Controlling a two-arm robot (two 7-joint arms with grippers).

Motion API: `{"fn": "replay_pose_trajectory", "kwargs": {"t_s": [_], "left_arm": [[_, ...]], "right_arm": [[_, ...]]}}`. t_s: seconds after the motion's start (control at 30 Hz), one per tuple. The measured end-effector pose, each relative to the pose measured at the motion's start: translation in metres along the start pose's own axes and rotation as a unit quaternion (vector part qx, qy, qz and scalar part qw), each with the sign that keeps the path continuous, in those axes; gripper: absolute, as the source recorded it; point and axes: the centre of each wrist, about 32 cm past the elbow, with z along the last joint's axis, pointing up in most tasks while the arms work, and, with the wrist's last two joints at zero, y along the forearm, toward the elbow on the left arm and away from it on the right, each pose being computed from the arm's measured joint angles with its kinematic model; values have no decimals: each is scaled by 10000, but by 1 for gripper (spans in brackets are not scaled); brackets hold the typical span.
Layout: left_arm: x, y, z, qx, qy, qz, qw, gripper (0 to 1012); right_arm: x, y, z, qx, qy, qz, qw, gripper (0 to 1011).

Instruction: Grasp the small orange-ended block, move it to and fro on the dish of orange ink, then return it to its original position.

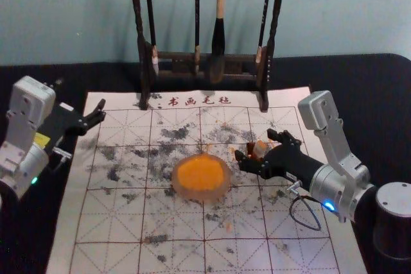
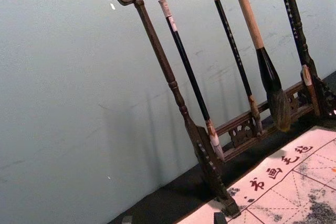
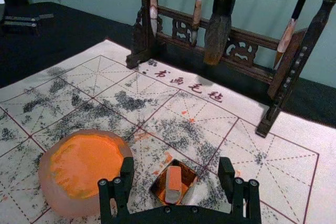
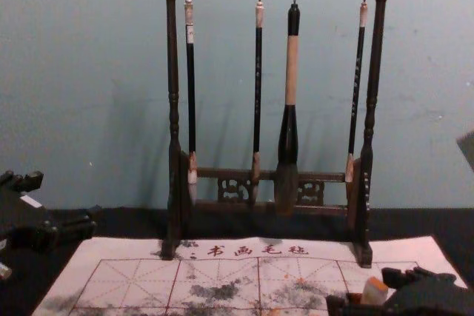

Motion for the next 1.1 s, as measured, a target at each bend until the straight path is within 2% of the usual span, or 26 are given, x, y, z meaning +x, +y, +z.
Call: {"fn": "replay_pose_trajectory", "kwargs": {"t_s": [0.47,0.57,0.73,0.8,0.97,1.07,1.1], "left_arm": [[0,0,0,0,0,0,10000,1001],[0,0,0,0,0,0,10000,1001],[0,0,0,0,0,-1,10000,1001],[0,0,0,0,0,0,10000,1001],[0,0,0,0,0,0,10000,1001],[0,0,0,0,0,0,10000,1001],[0,0,0,0,0,0,10000,1001]], "right_arm": [[-3,-1,2,-8,14,5,10000,1002],[-4,-1,2,-5,12,7,10000,959],[-4,-1,2,1,9,8,10000,860],[-4,-1,2,3,8,9,10000,767],[-5,-1,1,3,7,9,10000,630],[-5,-1,1,3,6,10,10000,509],[-5,-1,1,4,6,9,10000,509]]}}
